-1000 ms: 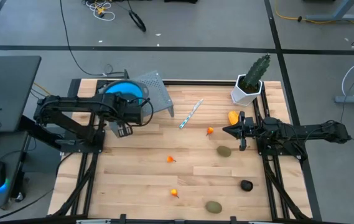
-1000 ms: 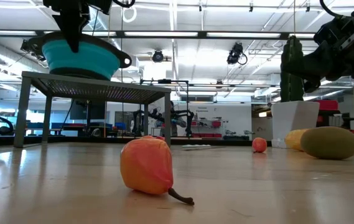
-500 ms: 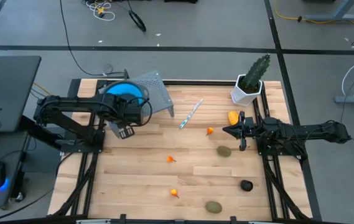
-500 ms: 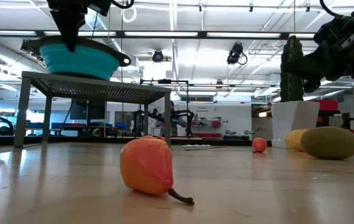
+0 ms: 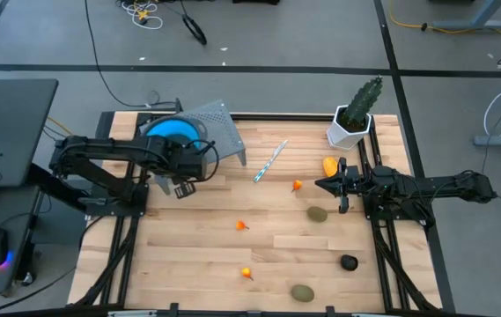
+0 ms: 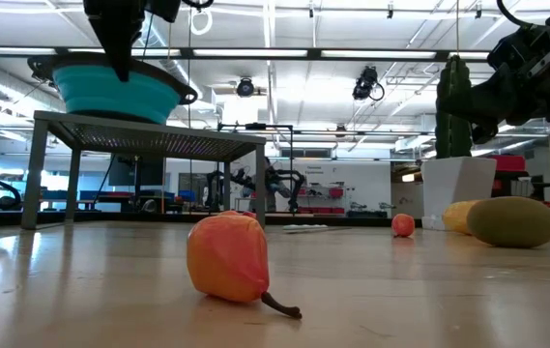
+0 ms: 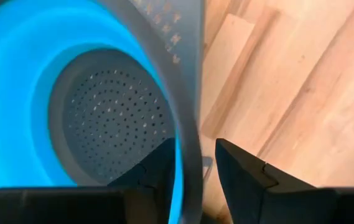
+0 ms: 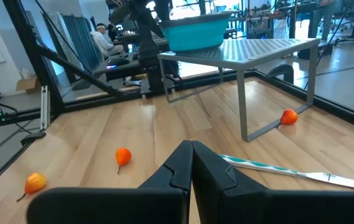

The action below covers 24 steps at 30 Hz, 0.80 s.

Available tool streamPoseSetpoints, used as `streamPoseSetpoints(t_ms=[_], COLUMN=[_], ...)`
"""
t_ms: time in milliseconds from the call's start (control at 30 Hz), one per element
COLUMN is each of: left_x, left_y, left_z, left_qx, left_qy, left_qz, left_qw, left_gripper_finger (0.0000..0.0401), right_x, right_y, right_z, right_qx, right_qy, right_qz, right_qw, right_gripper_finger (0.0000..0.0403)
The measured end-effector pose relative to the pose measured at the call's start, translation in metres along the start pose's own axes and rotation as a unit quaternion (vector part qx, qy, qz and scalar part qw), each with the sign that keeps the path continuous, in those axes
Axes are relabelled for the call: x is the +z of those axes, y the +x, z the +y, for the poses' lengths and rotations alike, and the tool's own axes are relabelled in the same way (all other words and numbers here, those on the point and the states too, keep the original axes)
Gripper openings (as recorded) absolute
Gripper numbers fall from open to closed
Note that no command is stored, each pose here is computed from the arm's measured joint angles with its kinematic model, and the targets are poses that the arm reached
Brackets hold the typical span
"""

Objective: Pick & Place Fruit
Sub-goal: Put the blue strainer bowl on the shelf

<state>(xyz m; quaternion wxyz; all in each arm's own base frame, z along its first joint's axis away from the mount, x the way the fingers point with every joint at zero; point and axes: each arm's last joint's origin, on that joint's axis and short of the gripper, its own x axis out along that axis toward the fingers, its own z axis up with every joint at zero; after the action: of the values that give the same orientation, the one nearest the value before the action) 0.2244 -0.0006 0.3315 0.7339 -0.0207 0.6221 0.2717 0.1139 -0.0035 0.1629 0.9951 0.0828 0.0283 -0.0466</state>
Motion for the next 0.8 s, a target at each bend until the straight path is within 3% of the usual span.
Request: streamPoseSetpoints(t_ms=[300,567,800], left_x=[0.0026,0.0042,0.0043], left_y=[0.0079,0.0097,0.0097], left_z=[-0.0032,-0.0028,-0.0025], left_qx=[0.041,0.055,0.060], left_qy=[0.018,0.017,0.007], left_qz=[0.026,0.024,0.022], left_qw=[0.999,0.998,0.998], left_gripper_finger=[0.0076,0.0015,0.0034], right_x=[-0.0001,-0.0001,-0.0001], right_y=[0.0000,0.0000,0.0000], right_z=[0.0000,0.0000,0.0000], right_qx=[0.000,0.000,0.000], right_qy=[0.000,0.000,0.000], right_qz=[0.000,0.000,0.000], right_qw=[1.000,1.000,1.000], right_gripper_finger=[0.0013,0.0013,0.0013])
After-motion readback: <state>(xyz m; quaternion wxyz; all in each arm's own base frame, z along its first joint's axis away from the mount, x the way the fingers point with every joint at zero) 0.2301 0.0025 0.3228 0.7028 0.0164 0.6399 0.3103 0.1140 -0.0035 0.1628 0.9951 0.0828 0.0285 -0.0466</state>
